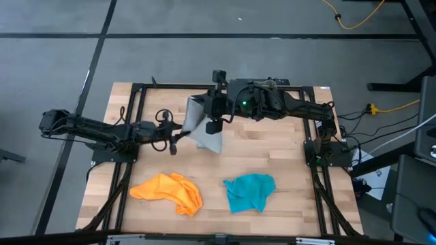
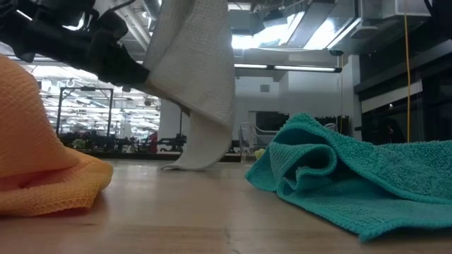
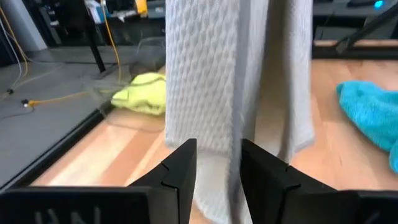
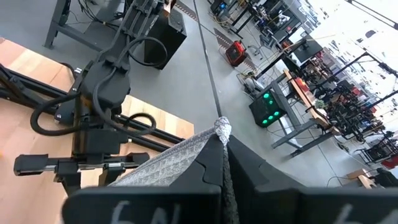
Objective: Fold microfiber towels
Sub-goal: Fold the gray microfiber towel
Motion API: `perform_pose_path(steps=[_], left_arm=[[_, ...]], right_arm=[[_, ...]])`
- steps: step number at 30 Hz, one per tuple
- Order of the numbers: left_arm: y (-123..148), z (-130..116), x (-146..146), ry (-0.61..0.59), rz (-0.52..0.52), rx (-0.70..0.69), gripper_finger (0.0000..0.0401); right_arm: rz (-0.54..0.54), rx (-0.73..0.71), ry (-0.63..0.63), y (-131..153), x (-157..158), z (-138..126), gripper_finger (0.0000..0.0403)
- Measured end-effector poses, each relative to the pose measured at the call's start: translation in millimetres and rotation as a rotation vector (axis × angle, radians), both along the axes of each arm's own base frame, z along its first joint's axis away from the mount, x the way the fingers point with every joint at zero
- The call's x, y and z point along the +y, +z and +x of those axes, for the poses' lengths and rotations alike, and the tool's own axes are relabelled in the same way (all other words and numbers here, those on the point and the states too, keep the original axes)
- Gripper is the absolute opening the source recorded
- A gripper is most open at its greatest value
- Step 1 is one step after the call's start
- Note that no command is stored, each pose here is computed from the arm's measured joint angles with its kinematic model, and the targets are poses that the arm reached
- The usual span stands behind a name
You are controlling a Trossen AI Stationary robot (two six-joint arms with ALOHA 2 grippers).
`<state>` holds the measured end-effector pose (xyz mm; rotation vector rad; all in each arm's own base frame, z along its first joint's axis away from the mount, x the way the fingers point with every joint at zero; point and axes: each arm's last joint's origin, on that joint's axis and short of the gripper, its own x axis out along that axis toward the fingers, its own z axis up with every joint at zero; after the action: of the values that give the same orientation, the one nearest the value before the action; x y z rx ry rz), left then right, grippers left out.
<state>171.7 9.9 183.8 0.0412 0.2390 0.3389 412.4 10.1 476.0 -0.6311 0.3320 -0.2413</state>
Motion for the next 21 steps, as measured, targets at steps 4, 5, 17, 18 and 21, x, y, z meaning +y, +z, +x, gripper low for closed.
perform_pose_path(steps=[4,5,17,18,21], left_arm=[[-1.2,-0.3,-0.1,-0.004,-0.002,0.013,0.011],[-1.1,-0.2,-0.1,-0.005,-0.002,0.011,0.011],[-1.0,-0.8,1.2,0.041,0.018,0.014,0.0011],[-0.9,-0.7,1.2,0.042,0.015,0.013,0.0007],[-0.7,-0.7,1.2,0.046,0.0,0.006,0.0003]], right_arm=[[0.0,0.001,0.0,-0.1,0.0,0.0,0.0006],[0.001,0.0,0.0,0.0,0.0,0.0,0.0006],[-0.002,0.019,-0.002,-1.7,-0.1,-0.5,0.0006],[-0.004,0.02,-0.002,-1.7,-0.1,-0.5,0.0006],[-0.04,0.038,-0.008,-1.9,-0.6,-1.5,0.0006]])
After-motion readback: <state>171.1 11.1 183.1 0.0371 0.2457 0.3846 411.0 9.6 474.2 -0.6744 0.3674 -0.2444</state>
